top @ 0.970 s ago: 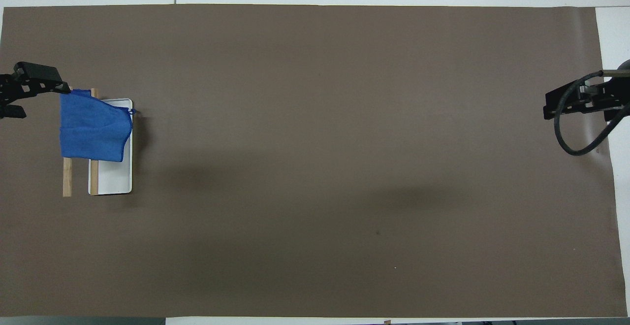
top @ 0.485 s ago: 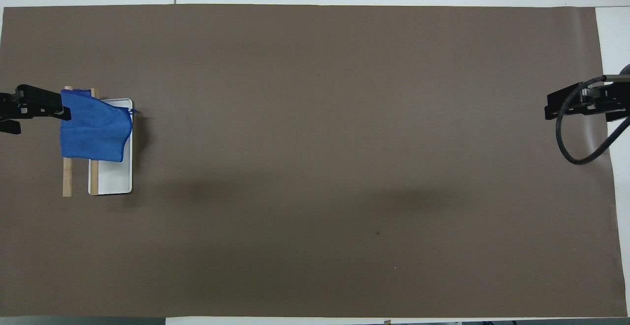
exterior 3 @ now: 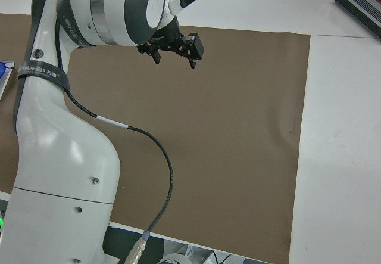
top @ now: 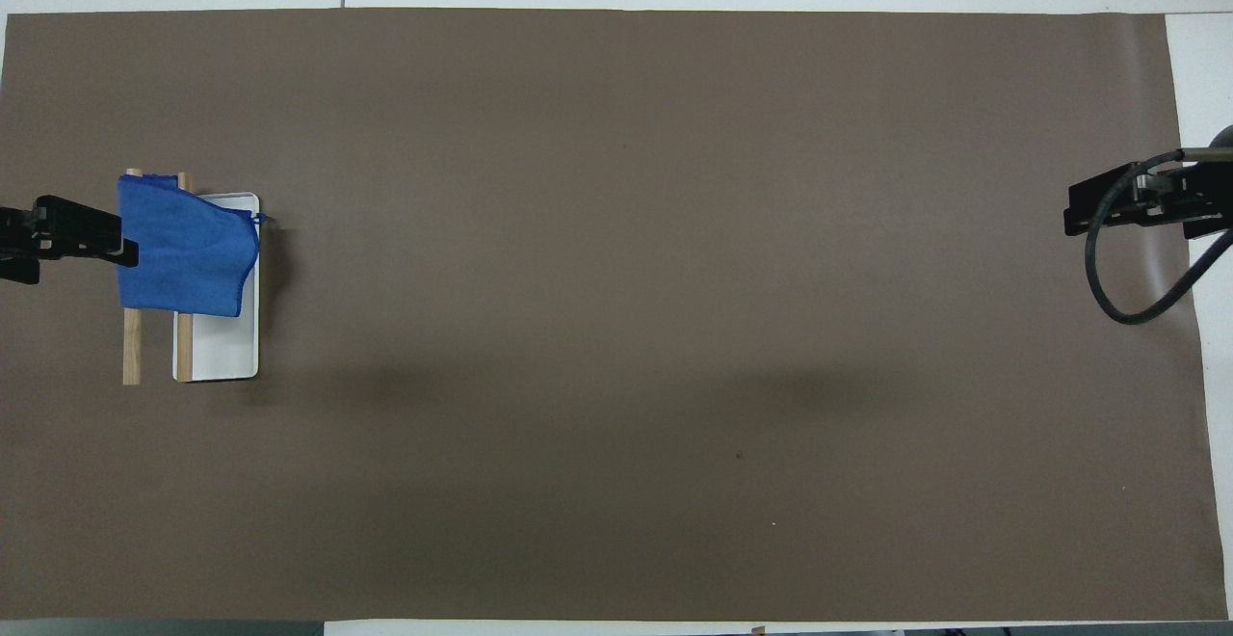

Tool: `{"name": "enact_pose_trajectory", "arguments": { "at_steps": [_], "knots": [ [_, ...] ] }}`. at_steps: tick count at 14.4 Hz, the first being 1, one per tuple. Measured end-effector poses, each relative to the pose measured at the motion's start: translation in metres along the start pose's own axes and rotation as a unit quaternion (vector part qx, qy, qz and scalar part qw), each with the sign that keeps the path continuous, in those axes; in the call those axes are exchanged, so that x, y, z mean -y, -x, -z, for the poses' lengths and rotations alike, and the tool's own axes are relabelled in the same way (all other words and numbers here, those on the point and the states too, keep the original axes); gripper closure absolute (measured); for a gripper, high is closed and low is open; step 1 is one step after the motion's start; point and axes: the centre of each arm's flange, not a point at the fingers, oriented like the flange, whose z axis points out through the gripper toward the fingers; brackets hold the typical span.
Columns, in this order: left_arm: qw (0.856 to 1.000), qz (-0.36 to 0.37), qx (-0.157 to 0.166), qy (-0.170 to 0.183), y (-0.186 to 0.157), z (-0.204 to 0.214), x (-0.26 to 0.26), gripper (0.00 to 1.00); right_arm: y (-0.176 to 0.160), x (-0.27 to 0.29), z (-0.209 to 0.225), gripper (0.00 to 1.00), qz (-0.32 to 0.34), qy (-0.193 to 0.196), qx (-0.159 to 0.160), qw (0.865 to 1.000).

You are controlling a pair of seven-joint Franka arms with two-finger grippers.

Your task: Right arm passes towel to left arm to hang

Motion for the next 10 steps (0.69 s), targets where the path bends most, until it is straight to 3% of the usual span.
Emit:
{"name": "enact_pose_trajectory", "arguments": {
  "at_steps": [4, 10],
  "knots": [
    [0.999, -0.011, -0.018, -0.028, -0.0029, 0.0045, 0.004, 0.0, 0.0, -0.0001, -0.0002, 0.0, 0.0, 0.0, 0.0, 1.0],
    [0.999, -0.014, -0.029, -0.03, -0.0016, 0.0101, 0.0025, 0.0, 0.0, -0.0001, -0.0002, 0.0, 0.0, 0.0, 0.0, 1.0]
  ]
}}
